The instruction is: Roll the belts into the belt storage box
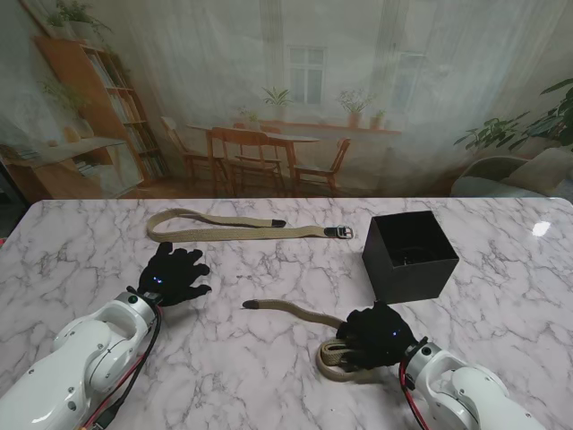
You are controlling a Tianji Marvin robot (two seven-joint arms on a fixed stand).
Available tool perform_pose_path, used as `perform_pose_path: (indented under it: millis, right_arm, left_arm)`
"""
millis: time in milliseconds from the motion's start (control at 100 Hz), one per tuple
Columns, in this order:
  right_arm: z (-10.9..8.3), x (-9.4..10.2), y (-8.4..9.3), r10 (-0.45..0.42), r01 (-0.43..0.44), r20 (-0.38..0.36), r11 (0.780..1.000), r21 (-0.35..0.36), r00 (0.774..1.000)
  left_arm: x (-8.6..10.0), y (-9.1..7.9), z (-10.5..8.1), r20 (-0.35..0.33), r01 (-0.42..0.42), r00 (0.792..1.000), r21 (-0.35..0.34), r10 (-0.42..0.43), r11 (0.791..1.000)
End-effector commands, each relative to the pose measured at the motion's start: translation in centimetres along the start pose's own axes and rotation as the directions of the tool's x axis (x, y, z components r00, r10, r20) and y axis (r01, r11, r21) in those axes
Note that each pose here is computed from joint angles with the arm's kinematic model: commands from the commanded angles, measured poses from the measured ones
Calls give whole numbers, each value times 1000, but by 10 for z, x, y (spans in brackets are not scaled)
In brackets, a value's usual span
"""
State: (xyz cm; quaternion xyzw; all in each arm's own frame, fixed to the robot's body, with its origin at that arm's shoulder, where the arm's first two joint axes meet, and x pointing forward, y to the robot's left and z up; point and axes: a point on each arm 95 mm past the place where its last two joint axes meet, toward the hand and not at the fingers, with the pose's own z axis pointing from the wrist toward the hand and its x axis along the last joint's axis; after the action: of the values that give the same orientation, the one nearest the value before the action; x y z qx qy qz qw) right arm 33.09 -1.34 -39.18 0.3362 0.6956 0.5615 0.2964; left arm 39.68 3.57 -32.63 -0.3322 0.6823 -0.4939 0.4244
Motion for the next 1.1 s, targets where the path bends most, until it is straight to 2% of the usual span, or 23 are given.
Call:
perform_pose_path:
  millis: [0,240,530,700,970,1090]
  right_arm:
    - [-1,1,1,3,-3,2,1000,22,1000]
    - [-4,0,1,-10,10,1,998,62,1000]
    - [-4,-3,-1,44,-45,10,995,94,999]
    - [-4,-4,1,62,-62,8,995,72,998]
    - [-12,-1,15,75,-75,-13,997,-34,997]
    - [-19,-2,17,69,-70,-9,997,-39,998]
  left_arm:
    - [1,1,0,0,0,1000,-12,0,1000]
    - [1,1,0,0,-2,1000,-11,2,1000]
    - [1,1,-1,2,-4,1000,-11,4,1000]
    - [1,1,-1,2,-4,1000,-11,4,1000]
    - [1,1,-1,3,-3,1000,-9,3,1000]
    - [1,1,-1,2,-1,1000,-9,1,1000]
